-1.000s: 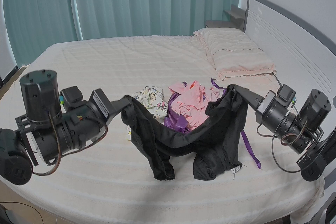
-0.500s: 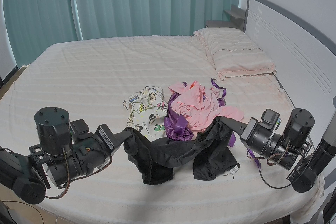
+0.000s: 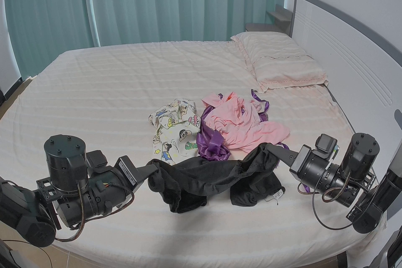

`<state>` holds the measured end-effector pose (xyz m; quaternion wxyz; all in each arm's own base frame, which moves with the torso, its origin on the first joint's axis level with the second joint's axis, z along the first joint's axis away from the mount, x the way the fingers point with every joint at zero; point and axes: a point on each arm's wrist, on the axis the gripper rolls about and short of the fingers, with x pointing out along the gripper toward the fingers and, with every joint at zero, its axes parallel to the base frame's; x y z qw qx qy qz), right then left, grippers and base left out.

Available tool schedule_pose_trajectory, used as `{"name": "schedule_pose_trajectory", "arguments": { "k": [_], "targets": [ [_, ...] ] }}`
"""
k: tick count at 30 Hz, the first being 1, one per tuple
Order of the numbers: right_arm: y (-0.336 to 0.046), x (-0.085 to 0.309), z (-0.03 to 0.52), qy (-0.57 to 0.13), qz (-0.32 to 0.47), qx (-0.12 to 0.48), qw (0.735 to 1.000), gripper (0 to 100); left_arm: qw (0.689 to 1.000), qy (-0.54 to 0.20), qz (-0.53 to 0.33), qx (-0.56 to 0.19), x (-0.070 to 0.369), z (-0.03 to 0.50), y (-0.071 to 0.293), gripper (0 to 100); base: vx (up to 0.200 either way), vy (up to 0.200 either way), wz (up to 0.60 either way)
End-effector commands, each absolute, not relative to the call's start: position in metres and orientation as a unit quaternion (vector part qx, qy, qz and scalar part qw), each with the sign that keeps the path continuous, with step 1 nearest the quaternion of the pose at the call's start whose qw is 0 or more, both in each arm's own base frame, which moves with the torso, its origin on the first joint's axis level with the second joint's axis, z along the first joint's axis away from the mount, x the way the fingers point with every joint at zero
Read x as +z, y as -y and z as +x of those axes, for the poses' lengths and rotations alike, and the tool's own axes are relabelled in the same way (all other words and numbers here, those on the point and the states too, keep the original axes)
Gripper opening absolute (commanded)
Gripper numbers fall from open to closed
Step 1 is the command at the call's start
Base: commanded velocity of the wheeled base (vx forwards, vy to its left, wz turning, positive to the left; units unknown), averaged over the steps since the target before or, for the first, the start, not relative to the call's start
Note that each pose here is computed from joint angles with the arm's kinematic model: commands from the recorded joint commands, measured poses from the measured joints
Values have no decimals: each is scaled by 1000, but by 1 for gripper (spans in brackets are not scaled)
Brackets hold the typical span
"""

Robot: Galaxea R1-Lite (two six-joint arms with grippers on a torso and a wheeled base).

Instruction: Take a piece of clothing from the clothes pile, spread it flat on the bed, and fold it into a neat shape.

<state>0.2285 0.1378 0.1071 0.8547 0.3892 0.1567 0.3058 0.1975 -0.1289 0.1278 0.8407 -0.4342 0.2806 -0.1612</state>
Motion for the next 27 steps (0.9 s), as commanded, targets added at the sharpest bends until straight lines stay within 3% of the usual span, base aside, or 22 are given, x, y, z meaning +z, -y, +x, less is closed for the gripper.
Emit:
{"name": "schedule_pose_trajectory", "arguments": {
  "k": [1, 14, 27],
  "targets": [
    [-137, 111, 227, -147, 391, 310, 854, 0, 841, -281, -434, -159, 127, 198, 128, 0, 0, 0, 0],
    [-139, 108, 228, -153, 391, 310, 853, 0, 841, -280, -436, -158, 127, 199, 127, 0, 0, 0, 0],
    [-143, 114, 223, -137, 391, 307, 857, 0, 842, -270, -441, -154, 131, 199, 124, 0, 0, 200, 0]
  ]
}}
